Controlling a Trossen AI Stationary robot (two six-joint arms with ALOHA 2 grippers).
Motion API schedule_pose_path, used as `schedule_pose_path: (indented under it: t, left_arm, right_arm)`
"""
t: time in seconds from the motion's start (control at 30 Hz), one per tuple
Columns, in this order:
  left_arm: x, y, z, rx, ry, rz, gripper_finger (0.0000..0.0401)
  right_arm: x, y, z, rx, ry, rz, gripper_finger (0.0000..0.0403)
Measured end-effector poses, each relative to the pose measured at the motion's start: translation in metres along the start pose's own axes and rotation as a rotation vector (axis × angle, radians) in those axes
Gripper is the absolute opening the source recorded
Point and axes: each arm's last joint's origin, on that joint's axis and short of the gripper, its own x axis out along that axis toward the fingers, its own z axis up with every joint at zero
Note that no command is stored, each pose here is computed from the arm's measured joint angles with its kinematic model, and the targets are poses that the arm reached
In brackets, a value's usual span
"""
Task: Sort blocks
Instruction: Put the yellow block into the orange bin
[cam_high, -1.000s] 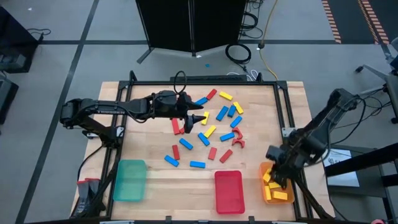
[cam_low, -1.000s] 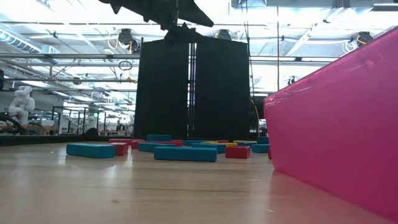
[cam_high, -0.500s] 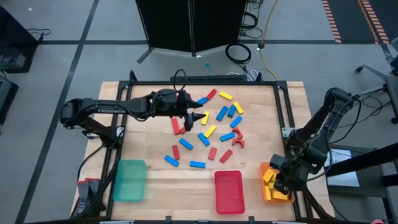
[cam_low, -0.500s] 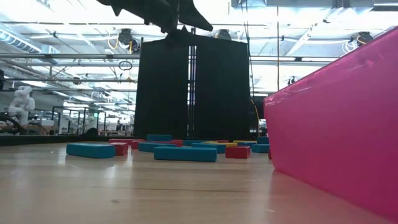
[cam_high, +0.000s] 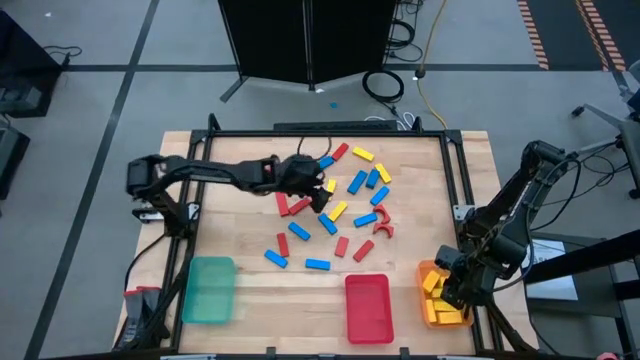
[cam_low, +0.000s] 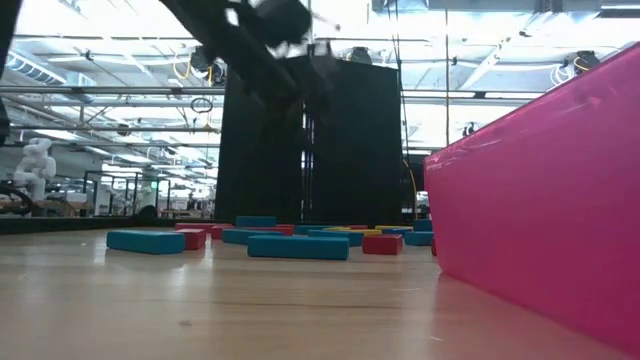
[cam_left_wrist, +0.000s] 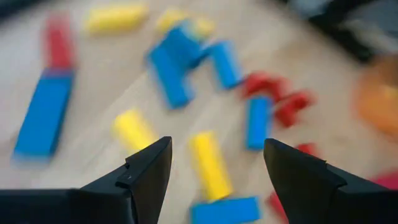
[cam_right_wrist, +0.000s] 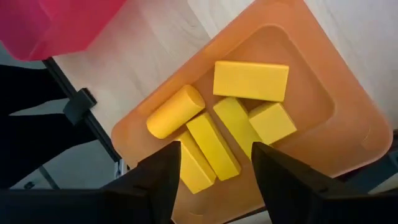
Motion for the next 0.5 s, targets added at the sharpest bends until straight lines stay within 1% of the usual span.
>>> schedule_pose_path:
  t: [0.07,0.13,0.23,0.33,0.43,0.5]
  left_arm:
    - [0.012,0.004,0.002,-0.071,0.063,0.054,0.0258]
    - [0.022,0.004,0.003,-0.097,0.124,0.088,0.0258]
    - [0.037,-0.001,0.008,-0.095,0.18,0.118,0.0258]
    - [0.05,-0.006,0.015,-0.088,0.183,0.163,0.0258]
    - [0.064,-0.003,0.015,-0.086,0.236,0.224,0.0258]
    - [0.072,0.003,0.011,-0.08,0.298,0.268,0.0258]
  right_arm:
    - [0.0,0.0,0.0,0.007,-0.003,0.0,0.0189]
    - [0.0,0.0,0.0,0.008,-0.007,0.0,0.0188]
    - [0.0,0.0,0.001,0.012,-0.032,0.001,0.0187]
    - [0.0,0.0,0.002,0.016,-0.053,0.003,0.0187]
    - [0.0,0.0,0.002,0.031,-0.06,0.005,0.0187]
    - [0.0,0.0,0.002,0.03,-0.06,0.004,0.0187]
